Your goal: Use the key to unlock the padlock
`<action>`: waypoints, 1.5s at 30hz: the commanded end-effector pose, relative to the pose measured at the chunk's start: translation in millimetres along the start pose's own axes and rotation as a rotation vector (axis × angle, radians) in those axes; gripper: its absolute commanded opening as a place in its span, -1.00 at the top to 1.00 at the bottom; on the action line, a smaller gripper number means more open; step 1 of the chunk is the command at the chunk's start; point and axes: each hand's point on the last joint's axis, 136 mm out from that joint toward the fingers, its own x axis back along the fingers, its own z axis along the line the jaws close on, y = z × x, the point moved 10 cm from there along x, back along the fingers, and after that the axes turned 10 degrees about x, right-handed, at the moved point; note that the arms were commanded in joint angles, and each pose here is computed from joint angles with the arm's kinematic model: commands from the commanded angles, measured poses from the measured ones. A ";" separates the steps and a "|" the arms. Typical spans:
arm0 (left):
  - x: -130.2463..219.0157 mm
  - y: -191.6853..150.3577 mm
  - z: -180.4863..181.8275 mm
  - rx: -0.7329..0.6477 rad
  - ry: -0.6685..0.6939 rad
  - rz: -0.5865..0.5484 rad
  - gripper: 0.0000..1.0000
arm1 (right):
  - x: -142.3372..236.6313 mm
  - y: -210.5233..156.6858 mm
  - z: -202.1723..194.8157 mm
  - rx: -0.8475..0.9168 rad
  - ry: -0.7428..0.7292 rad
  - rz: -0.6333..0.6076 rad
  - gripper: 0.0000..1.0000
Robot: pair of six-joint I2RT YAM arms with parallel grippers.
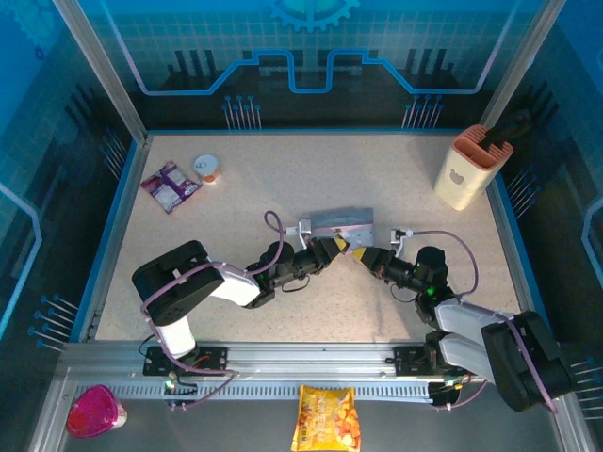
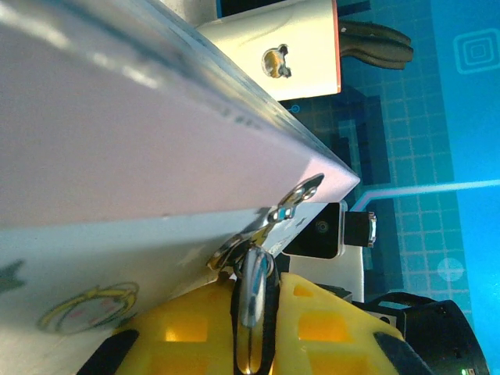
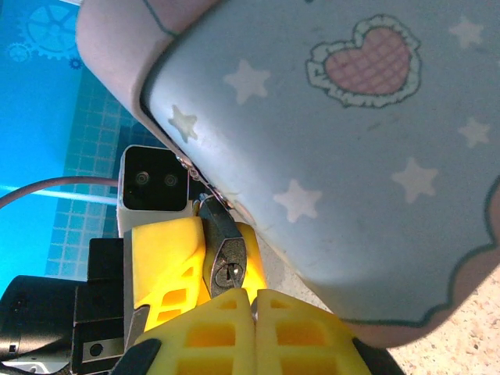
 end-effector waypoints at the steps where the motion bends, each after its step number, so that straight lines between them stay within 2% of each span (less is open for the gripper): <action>1: 4.5 -73.2 -71.0 -0.161 -0.359 0.557 1.00 | -6.3 22.7 30.0 0.101 0.132 -0.080 1.00; 6: 3.3 -74.2 -64.0 -0.168 -0.342 0.573 1.00 | -6.7 22.5 33.3 0.113 0.137 -0.072 1.00; 22: -9.3 -69.7 -23.3 -0.048 -0.199 0.545 0.95 | -6.8 9.7 27.4 0.128 0.066 -0.064 1.00; 25: -10.5 -69.7 -22.9 -0.044 -0.198 0.546 1.00 | -7.3 7.6 27.7 0.132 0.069 -0.062 1.00; 35: -4.4 -74.8 -35.1 -0.079 -0.238 0.601 1.00 | -0.6 17.8 21.7 0.128 0.022 -0.084 1.00; 45: -1.5 -77.0 -43.1 -0.103 -0.267 0.611 1.00 | 3.8 21.2 14.8 0.108 -0.040 -0.126 1.00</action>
